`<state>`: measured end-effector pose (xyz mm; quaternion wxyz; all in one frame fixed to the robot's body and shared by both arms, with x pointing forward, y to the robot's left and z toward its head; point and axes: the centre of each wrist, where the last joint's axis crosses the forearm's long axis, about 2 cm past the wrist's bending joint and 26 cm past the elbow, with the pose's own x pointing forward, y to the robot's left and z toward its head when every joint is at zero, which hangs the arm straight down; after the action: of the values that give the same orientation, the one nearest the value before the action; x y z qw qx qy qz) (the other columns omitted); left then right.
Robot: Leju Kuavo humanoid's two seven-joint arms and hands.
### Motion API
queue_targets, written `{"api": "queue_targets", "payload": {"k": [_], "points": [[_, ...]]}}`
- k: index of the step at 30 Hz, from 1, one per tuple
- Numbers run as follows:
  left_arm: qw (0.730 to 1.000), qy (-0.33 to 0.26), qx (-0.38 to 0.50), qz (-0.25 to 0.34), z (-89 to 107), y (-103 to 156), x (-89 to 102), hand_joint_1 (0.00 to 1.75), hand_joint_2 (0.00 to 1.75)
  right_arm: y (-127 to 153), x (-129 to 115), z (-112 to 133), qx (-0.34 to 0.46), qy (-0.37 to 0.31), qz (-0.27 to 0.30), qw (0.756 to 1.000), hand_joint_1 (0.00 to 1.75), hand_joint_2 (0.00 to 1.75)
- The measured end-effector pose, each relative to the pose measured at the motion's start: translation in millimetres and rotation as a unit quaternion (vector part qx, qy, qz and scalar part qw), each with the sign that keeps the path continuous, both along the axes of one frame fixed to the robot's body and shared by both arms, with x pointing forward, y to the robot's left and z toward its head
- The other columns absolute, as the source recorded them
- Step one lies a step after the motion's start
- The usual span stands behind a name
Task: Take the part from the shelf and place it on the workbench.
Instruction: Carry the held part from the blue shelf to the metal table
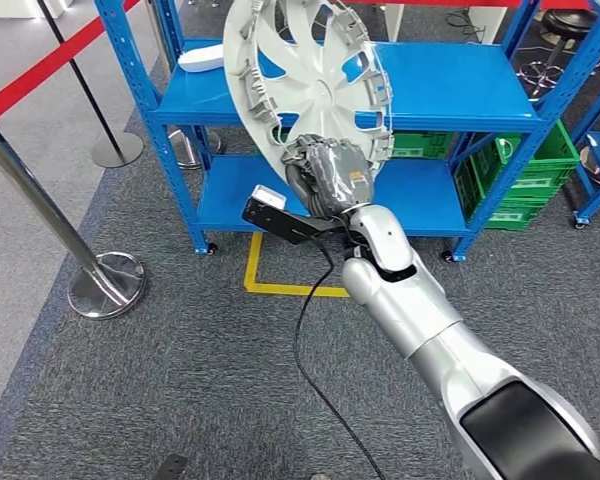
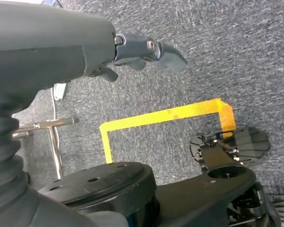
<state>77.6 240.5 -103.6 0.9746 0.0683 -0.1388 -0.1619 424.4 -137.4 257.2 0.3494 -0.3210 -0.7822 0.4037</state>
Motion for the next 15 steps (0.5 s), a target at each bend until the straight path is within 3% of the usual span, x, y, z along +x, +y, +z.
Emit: {"api": "queue_targets", "payload": {"k": [15], "points": [[1.0, -0.001, 0.004, -0.003, 0.1, 4.0, 2.6, 0.0, 1.75, -4.7, 0.5, -4.4, 0.004, 0.012, 0.001, 1.0, 1.75, 1.75]]}}
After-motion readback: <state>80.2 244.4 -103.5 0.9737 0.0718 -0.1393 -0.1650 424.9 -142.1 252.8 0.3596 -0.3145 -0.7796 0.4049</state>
